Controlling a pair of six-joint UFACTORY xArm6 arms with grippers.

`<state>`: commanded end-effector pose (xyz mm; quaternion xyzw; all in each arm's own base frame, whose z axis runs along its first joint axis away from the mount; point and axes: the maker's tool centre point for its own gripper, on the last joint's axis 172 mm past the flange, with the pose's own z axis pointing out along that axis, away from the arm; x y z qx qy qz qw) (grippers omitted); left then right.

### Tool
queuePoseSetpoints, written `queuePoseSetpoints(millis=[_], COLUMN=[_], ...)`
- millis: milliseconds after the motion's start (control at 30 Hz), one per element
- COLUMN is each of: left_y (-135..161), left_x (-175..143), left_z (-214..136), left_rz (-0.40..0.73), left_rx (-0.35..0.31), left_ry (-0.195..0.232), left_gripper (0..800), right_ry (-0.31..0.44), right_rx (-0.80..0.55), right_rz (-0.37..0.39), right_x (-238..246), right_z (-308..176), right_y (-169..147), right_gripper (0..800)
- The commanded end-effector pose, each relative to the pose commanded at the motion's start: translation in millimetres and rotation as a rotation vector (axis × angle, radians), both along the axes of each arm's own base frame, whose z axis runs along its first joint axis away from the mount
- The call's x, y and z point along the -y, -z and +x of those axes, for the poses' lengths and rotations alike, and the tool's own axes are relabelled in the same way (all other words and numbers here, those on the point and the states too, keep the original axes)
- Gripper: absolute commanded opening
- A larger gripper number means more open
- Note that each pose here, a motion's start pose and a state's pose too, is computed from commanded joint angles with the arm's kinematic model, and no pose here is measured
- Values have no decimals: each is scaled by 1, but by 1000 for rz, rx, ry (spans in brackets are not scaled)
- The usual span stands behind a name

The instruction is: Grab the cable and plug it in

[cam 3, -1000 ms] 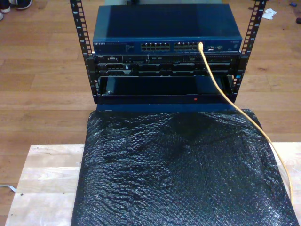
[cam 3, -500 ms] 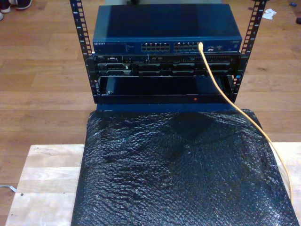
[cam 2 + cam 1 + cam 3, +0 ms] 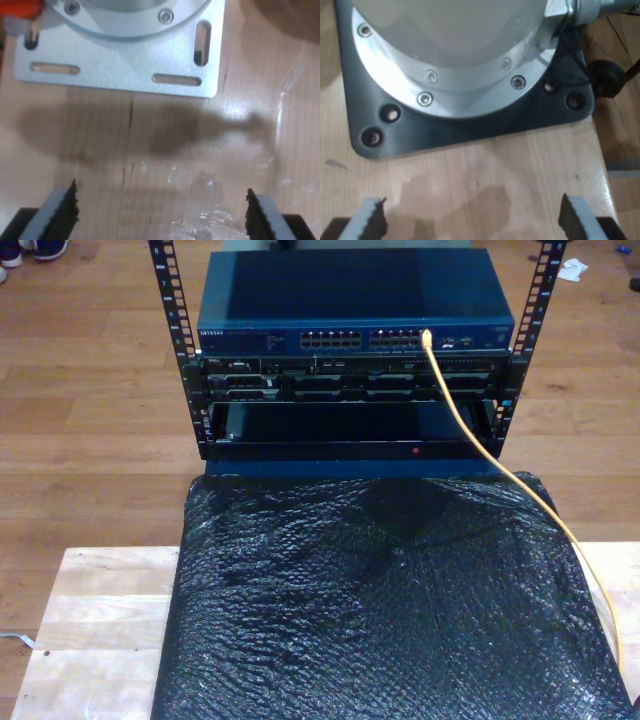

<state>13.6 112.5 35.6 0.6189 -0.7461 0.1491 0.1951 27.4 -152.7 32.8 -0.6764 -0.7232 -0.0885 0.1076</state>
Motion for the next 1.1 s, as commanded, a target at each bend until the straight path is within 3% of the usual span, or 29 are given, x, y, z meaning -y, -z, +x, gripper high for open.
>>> queuePoseSetpoints(millis=[200,1100], left_y=[0,0], left_x=[0,0], left_z=[0,0], left_rz=[0,0], left_rx=[0,0], left_ry=[0,0], left_gripper=[800,800], right_ry=[-28,-11], right_rx=[13,25], right_rz=[-15,-39], right_x=[0,2], right_z=[0,-7], right_y=[6,6], right_gripper=[798,798])
